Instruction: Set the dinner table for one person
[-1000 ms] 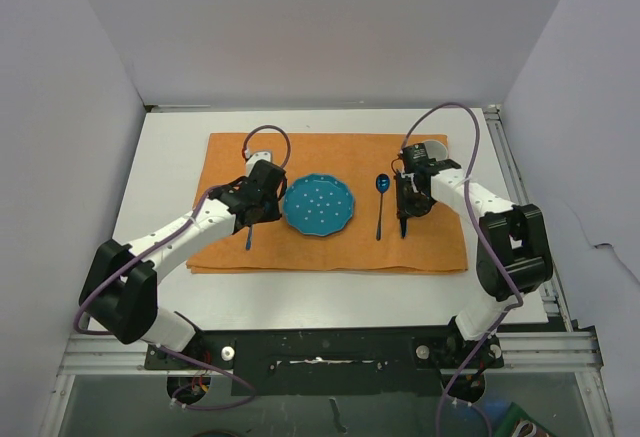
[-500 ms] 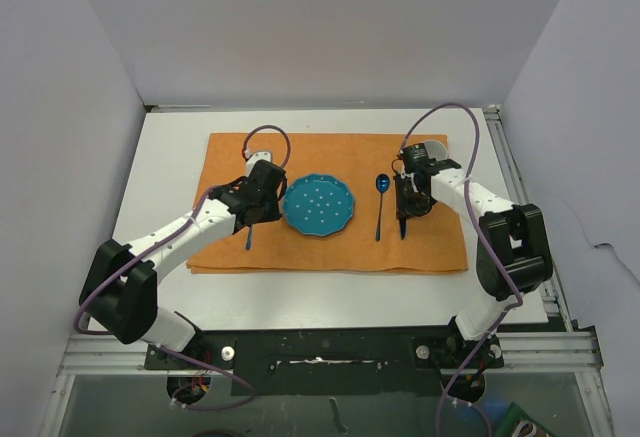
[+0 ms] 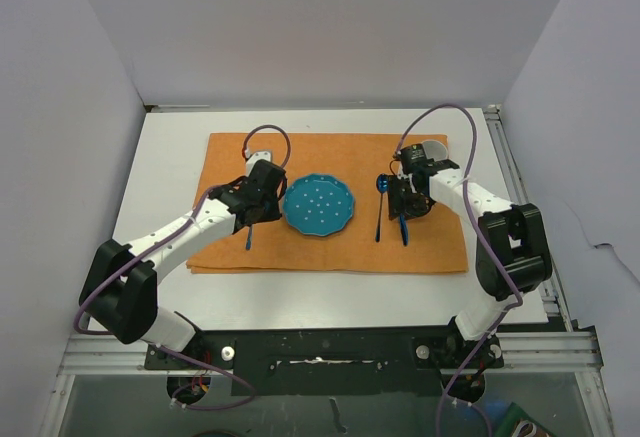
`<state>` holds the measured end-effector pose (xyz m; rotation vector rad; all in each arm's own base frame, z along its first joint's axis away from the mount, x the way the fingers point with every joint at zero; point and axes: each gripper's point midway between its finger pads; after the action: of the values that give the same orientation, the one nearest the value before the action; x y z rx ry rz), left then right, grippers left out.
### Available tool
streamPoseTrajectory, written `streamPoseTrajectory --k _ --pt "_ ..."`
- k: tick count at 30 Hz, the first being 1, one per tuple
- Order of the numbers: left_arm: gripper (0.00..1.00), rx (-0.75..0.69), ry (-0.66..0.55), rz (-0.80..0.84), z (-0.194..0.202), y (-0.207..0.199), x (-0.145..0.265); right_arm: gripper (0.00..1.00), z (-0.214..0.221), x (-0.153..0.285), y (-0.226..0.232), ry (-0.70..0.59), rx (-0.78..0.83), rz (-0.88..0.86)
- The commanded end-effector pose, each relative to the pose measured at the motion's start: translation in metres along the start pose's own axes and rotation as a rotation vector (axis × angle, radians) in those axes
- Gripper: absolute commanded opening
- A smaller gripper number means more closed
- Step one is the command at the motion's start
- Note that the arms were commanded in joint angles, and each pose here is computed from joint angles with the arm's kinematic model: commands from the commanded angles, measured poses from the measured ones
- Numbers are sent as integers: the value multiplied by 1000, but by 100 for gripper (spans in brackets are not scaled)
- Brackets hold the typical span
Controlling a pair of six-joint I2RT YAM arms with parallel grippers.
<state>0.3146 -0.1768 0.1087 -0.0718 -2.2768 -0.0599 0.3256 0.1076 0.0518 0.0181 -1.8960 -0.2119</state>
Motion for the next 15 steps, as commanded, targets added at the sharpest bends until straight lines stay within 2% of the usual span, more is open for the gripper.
streamPoseTrajectory --k 1,8,15 --pt "22 28 -81 34 -31 -12 6 42 -17 14 10 -62 21 -36" --pt "22 21 -76 35 -30 -13 5 41 -17 6 -2 -54 13 21" --pt "22 18 -76 31 -30 -13 5 36 -5 -14 -18 -14 -28 43"
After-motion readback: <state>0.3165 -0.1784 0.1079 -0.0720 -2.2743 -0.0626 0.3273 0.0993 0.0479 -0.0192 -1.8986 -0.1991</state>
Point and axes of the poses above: each gripper's point midway between its finger pads, its own x axis back along the fingers, its own y axis along the line the jaws close on, z = x × y, and after that the axes turned 11 degrees about -x, right-handed
